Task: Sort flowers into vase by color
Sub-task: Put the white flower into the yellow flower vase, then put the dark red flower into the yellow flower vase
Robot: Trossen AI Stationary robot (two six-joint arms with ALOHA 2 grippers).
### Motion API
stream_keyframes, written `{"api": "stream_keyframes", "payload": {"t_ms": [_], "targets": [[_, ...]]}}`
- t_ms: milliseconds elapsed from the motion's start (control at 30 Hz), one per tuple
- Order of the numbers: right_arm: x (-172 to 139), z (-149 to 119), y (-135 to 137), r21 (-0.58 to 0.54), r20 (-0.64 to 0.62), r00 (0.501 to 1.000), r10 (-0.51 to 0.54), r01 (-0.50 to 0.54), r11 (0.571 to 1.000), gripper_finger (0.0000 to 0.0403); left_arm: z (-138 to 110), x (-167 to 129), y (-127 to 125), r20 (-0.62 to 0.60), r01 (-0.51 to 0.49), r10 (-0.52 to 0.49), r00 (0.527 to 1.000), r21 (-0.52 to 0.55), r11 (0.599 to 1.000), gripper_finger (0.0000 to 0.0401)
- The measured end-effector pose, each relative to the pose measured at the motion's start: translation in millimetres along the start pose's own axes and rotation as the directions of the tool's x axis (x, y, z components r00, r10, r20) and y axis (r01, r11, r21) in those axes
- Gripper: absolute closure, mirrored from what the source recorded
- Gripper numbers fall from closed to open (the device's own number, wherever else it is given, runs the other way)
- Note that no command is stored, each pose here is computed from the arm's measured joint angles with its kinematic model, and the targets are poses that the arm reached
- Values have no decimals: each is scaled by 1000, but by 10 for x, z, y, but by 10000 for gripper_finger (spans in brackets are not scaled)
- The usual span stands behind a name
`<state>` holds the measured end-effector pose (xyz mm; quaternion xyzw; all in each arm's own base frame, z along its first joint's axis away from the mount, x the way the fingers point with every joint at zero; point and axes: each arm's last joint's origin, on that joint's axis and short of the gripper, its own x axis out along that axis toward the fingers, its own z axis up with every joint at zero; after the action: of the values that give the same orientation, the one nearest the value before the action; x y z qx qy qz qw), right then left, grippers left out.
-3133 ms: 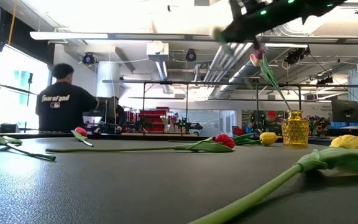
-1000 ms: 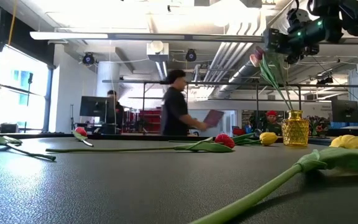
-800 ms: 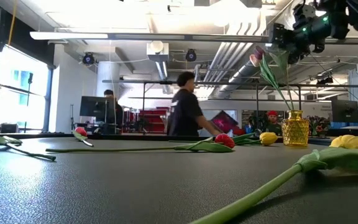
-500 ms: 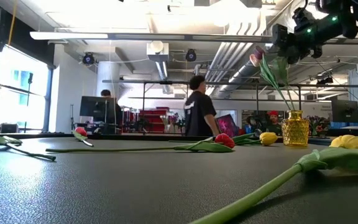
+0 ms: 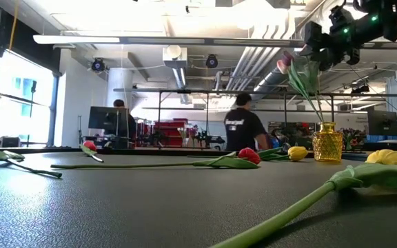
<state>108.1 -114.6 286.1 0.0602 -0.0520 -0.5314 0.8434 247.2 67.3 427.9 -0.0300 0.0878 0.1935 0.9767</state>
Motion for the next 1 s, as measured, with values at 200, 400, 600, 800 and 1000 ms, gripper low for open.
{"api": "stream_keyframes", "payload": {"t_ms": [200, 400, 600, 800, 1000], "targets": [[-13, -105, 8, 24, -120, 990, 81, -78, 997, 205, -24, -6, -46, -22, 17, -17, 1000, 7, 1000, 108], [-23, -175, -5, 45, -190, 979, 71, -64, 997, 147, -18, -6, -45, -16, 17, -16, 1000, 8, 1000, 108], [-46, -115, -7, 94, -139, 987, 74, -62, 994, 85, -17, -5, -39, -15, 14, -14, 1000, 8, 1000, 108], [-127, 27, 63, 272, -26, 971, 238, -223, 936, 88, -49, -6, -37, -49, 13, -12, 999, 25, 1000, 108], [-226, 201, 171, 333, 143, 927, 347, -375, 865, 114, -208, 169, -53, -164, 7, 2, 986, 53, 999, 108]]}}
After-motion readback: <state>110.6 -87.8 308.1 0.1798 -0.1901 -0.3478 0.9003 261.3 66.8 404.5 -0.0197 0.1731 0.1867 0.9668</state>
